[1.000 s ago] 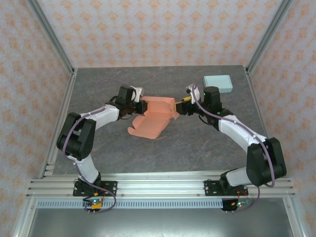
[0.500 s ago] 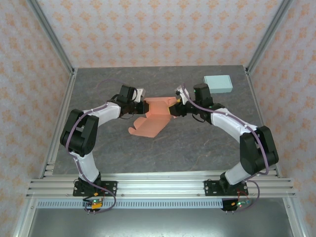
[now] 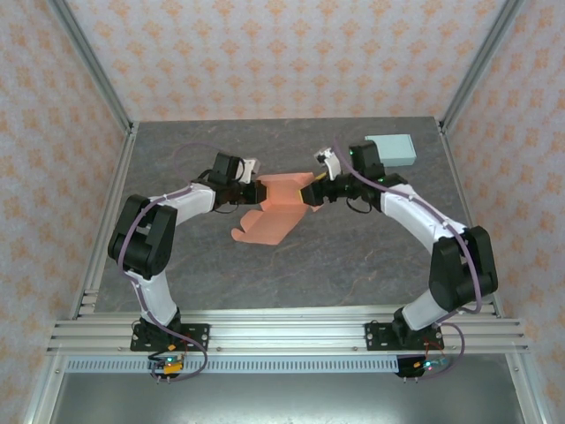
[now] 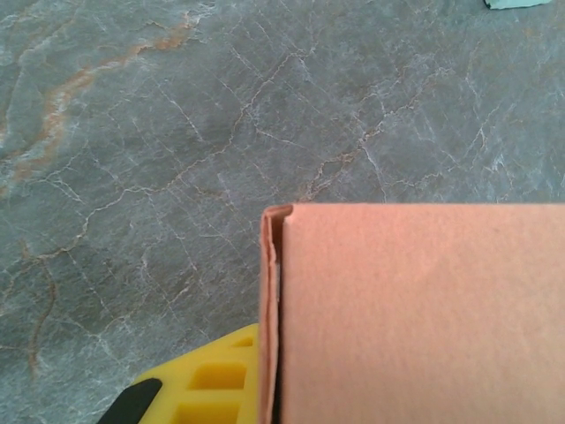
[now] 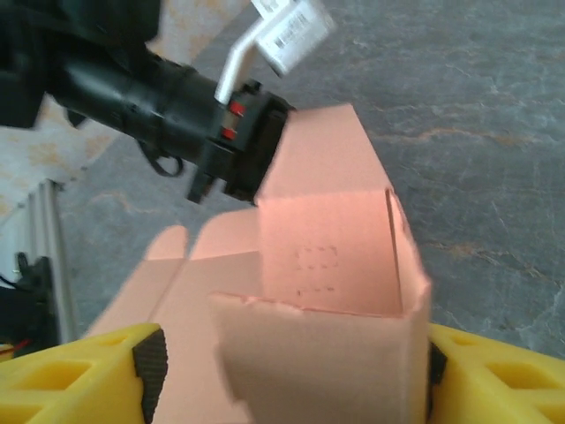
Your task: Fold the paper box
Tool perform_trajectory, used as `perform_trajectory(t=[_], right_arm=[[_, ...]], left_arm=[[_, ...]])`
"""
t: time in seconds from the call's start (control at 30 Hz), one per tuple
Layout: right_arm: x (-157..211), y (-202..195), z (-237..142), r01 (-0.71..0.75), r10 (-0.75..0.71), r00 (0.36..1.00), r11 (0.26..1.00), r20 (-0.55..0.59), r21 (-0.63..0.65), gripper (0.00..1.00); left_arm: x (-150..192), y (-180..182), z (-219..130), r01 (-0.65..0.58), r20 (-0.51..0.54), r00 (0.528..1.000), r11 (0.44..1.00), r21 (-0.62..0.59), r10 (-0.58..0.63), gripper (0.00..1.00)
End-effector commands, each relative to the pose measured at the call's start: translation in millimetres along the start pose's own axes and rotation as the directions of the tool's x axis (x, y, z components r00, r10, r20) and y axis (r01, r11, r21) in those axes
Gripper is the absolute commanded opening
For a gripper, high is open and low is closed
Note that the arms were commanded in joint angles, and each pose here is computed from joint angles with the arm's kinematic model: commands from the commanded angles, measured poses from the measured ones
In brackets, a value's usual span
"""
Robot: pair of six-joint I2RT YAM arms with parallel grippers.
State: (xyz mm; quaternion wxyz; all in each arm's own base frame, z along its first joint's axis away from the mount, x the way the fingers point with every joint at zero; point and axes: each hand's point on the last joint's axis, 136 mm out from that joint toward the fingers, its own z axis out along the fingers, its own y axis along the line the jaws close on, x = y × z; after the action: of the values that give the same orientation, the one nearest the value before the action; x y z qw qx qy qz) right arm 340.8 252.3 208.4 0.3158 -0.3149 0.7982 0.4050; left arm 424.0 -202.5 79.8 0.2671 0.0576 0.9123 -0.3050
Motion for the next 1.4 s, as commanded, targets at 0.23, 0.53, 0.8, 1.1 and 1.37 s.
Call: perform_trajectory(t=[0.23, 0.53, 0.8, 1.1, 1.37], right_arm=[[-12, -16, -31, -0.149, 0.149, 0.982, 0.989, 0.119, -0.013, 0.76], [2, -13, -5, -0.123, 0.126, 0.99, 0.991, 0.059, -0.044, 0.52], [-5, -29, 11, -0.064, 0.035, 0.989, 0.977, 0.142, 0.203, 0.38], [-6, -38, 21, -0.036, -0.035, 0.98, 0.935, 0.195, 0.352, 0.41], [-6, -43, 30, 0.001, -0.128, 0.97, 0.853, 0.206, 0.522, 0.44]], left_arm=[[-6, -7, -4, 0.003, 0.013, 1.0, 0.998, 0.069, -0.003, 0.0], [-3, -6, -6, 0.017, -0.003, 1.0, 0.998, 0.055, -0.017, 0.0], [-2, 10, -2, 0.083, -0.004, 0.997, 0.996, -0.027, -0.083, 0.0], [-8, 22, -8, 0.141, 0.059, 0.989, 0.986, -0.094, -0.136, 0.0], [-13, 36, -26, 0.222, 0.19, 0.965, 0.947, -0.231, -0.18, 0.0]])
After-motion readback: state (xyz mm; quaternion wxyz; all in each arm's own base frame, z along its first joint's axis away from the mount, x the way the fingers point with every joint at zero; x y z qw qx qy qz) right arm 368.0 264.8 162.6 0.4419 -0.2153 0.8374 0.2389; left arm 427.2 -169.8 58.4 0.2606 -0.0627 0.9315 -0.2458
